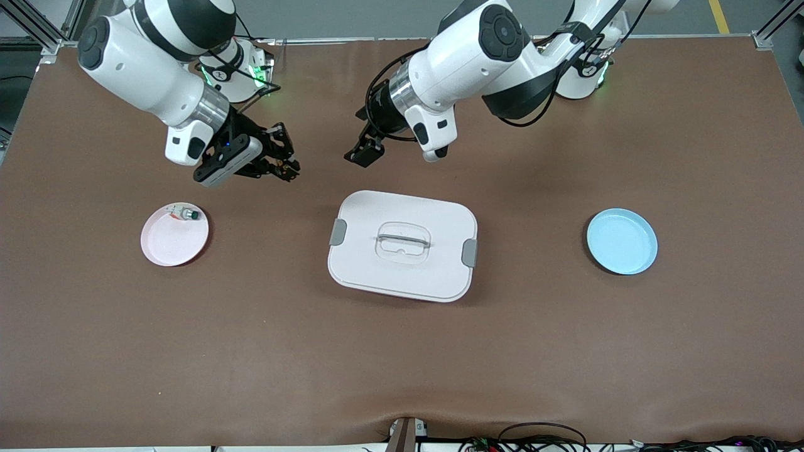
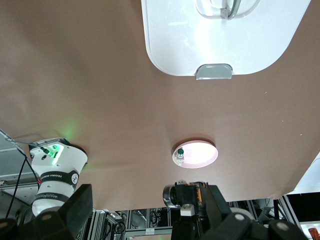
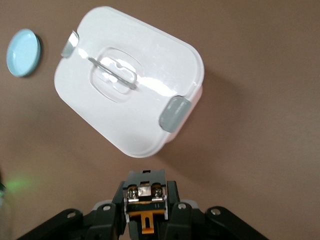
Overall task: Transfer orange switch to right arm and place
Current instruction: 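Carry the switch to the pink plate while the left gripper withdraws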
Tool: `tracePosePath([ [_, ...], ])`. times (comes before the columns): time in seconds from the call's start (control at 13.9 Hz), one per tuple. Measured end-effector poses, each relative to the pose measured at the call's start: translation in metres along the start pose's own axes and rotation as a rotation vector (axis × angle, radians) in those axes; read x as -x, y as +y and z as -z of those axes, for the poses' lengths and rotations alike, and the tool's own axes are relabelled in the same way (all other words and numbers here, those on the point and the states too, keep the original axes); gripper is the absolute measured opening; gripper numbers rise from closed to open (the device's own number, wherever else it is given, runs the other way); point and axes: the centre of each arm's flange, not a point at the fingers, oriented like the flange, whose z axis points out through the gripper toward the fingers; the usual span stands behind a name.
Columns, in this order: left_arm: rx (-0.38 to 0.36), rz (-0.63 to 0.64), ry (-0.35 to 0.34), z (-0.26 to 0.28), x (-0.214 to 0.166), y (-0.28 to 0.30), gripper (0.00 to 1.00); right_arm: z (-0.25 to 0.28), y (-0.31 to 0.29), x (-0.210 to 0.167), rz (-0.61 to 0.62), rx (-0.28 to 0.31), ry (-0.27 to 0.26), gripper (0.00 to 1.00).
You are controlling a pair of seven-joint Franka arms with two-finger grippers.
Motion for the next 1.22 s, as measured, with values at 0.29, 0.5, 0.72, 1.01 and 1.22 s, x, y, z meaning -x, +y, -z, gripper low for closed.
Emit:
tracePosePath([
  [0.29, 0.024, -0.034, 0.058, -0.001, -0.01, 0.005, 1.0, 0.018, 0.068, 0.016, 0.304, 0.122, -0.109, 0.34],
  [0.5, 0.036, -0.063, 0.137, -0.008, -0.03, 0.008, 1.0, 0.032, 0.115, 0.029, 0.505, 0.213, -0.191, 0.34],
  [0.72, 0.036, -0.102, 0.212, -0.018, -0.044, 0.002, 1.0, 0.042, 0.152, 0.042, 0.646, 0.237, -0.241, 0.34],
  [1.01, 0.021, -0.27, 0.27, -0.016, -0.058, -0.005, 1.0, 0.034, 0.223, 0.073, 0.784, 0.24, -0.263, 0.34],
  [1.22, -0.015, -0.467, 0.311, -0.01, -0.076, -0.011, 1.0, 0.007, 0.281, 0.099, 0.863, 0.215, -0.293, 0.34],
])
